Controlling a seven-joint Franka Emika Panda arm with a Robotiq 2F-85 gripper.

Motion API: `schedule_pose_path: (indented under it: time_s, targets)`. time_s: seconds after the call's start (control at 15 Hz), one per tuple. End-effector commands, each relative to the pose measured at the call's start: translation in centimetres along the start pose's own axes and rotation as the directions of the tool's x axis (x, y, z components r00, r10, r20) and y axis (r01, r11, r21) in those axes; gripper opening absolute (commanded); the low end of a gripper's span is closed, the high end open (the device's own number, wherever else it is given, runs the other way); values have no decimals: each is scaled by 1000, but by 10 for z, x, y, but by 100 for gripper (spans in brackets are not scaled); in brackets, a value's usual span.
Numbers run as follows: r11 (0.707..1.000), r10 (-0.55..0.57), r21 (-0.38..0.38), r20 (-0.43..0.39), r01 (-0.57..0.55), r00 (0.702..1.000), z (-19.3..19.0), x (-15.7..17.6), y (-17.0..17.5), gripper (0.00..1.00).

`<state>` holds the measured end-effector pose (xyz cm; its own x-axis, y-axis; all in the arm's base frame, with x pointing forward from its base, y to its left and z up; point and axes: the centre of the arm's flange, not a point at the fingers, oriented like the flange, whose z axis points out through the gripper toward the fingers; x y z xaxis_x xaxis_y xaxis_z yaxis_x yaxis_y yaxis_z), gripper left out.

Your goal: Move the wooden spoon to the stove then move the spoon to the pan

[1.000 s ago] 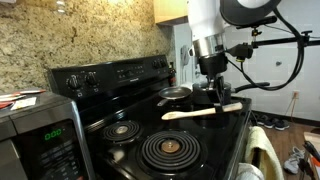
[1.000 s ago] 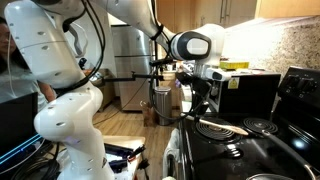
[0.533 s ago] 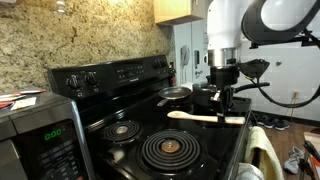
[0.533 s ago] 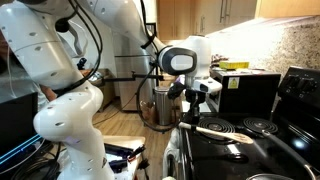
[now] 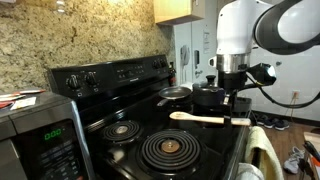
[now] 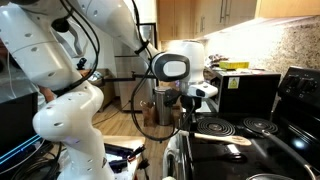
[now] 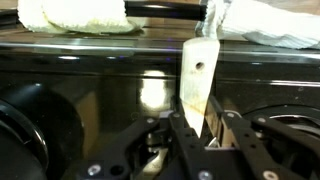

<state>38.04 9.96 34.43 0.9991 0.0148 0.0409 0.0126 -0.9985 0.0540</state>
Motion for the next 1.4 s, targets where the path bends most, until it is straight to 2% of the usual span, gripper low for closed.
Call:
schedule_pose_path:
  time_s: [0.0, 0.2, 0.53, 1.0, 1.07, 1.13, 1.33]
  targets:
    - [1000, 16, 23, -64, -15, 998, 9, 4, -2, 7]
    - [998, 39, 56, -63, -35, 997, 21, -4, -8, 7]
    - [996, 70, 58, -19, -69, 997, 45, -21, -14, 7]
    - [993, 97, 69, -33, -95, 995, 60, -24, -16, 7]
    - [993, 101, 67, -30, -99, 994, 62, -24, -16, 52]
    - [993, 99, 73, -29, -97, 995, 63, -25, -16, 54]
    - [992, 105, 73, -23, -103, 994, 63, -26, -16, 72]
